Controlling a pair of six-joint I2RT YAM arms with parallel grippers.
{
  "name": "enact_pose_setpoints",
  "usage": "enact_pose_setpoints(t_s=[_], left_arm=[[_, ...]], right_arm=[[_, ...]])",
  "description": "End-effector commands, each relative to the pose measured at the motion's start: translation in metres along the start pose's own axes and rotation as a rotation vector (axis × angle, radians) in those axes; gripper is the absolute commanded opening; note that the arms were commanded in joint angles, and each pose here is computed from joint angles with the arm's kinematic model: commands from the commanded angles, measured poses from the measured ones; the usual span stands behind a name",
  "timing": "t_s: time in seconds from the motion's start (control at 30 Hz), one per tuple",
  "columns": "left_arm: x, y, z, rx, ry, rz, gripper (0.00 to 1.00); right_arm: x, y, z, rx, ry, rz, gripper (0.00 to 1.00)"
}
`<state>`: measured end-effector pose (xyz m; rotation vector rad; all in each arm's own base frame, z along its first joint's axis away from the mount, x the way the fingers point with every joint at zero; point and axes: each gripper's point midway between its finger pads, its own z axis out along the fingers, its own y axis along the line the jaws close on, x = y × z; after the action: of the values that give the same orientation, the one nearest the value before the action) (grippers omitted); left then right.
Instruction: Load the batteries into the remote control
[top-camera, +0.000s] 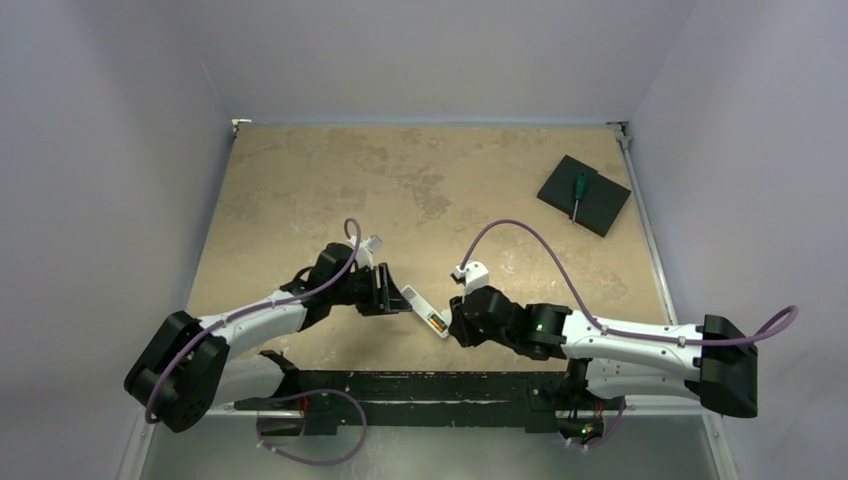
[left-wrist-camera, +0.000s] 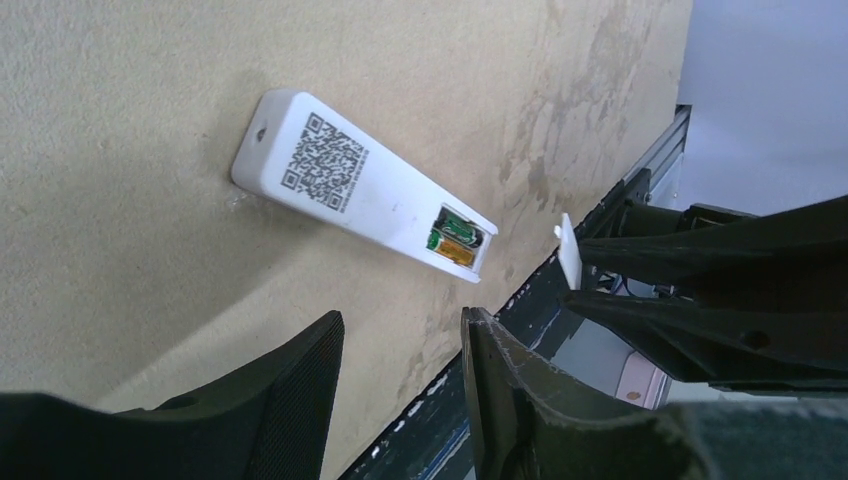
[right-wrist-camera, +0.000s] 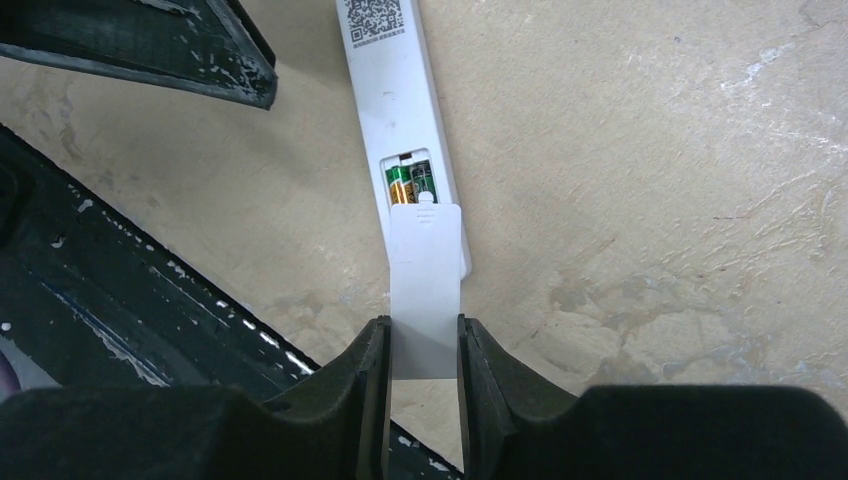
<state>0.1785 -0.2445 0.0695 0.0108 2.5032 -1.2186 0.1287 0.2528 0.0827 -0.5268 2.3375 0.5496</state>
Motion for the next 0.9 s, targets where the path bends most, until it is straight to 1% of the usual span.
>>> enact_pose_setpoints(t_s=[0.0,0.27,0.4,0.53,0.87], left_arm=[[-0.006,-0.001,0.011,0.040,-0.027,-0.010,0.47],[-0.007,0.010,0.031,0.019,-0.022,-0.018,0.47],[-0.009,0.009,0.041,0.020,-0.014,-0.008,0.47],[-0.015,0.007,0.051,0.014,-0.008,0.005,0.46],[-0.025,0.005,0.068,0.000,0.012,0.030,0.45]], right_arm=[[-0.008,0.005,0.001,-0.022,-0.040,0.038,0.15],[-0.002,0.004,0.003,-0.024,-0.020,0.024,0.17],[-0.001,0.005,0.005,-0.024,-0.006,0.008,0.17],[-0.005,-0.001,0.010,0.028,-0.005,-0.027,0.17],[-0.015,0.006,0.015,0.031,-0.023,-0.016,0.16]])
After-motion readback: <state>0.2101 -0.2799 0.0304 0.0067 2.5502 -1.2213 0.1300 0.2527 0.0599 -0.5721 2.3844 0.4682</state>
